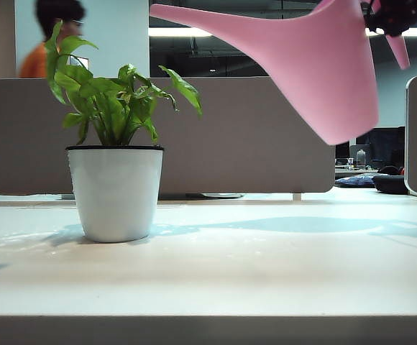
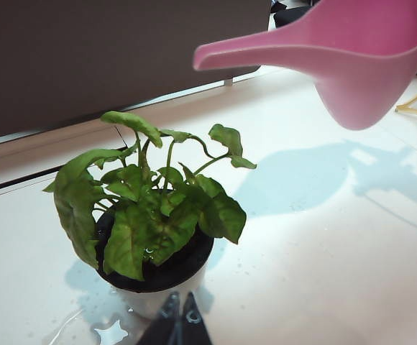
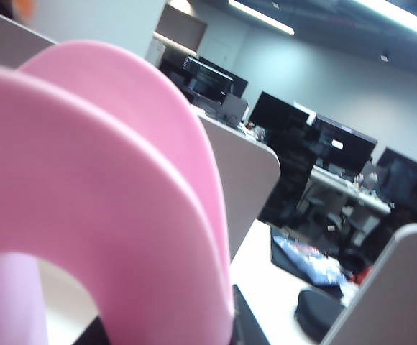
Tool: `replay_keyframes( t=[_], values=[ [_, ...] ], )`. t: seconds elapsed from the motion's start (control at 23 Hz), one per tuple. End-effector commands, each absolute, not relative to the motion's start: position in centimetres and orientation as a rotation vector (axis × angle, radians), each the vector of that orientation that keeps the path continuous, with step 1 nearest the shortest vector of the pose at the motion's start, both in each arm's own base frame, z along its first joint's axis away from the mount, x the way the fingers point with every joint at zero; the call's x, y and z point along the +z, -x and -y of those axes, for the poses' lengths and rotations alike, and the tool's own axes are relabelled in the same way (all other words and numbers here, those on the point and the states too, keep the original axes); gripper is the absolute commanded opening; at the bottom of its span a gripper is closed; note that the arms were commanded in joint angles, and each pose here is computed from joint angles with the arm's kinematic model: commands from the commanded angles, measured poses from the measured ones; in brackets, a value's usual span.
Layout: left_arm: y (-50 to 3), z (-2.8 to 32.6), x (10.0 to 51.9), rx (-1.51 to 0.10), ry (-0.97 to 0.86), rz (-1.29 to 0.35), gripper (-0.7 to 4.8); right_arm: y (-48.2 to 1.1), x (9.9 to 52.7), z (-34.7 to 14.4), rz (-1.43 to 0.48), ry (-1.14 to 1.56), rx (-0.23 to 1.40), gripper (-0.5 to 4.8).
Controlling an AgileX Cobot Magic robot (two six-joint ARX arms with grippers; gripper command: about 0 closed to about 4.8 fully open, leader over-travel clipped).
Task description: Pick up the watering can from the table, water the potted plant, and put the can back.
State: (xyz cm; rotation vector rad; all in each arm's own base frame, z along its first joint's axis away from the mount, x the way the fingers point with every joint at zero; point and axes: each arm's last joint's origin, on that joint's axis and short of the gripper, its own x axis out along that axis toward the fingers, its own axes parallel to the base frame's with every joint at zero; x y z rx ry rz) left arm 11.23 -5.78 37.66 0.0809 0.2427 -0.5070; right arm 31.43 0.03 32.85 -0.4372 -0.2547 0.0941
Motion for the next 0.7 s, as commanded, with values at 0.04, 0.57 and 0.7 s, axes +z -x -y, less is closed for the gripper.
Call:
replay_keyframes(
  t=[0.04,0.57,0.7],
  values=[
    [-11.1,5.7,37.9,-0.507,-0.078,-0.232,-0.05,-31.1,34.6,-0.8,0.343,0.49,0.09,1.16],
    [-10.9,5.6,37.5,-0.507,-0.091,-0.276,-0.05,-30.9,34.8,-3.1,0.382,0.706,0.111,1.16],
    [-10.9,5.6,37.5,-0.507,-0.09,-0.276,-0.05,-30.8,34.9,-3.1,0.388,0.738,0.104,1.16]
  ],
)
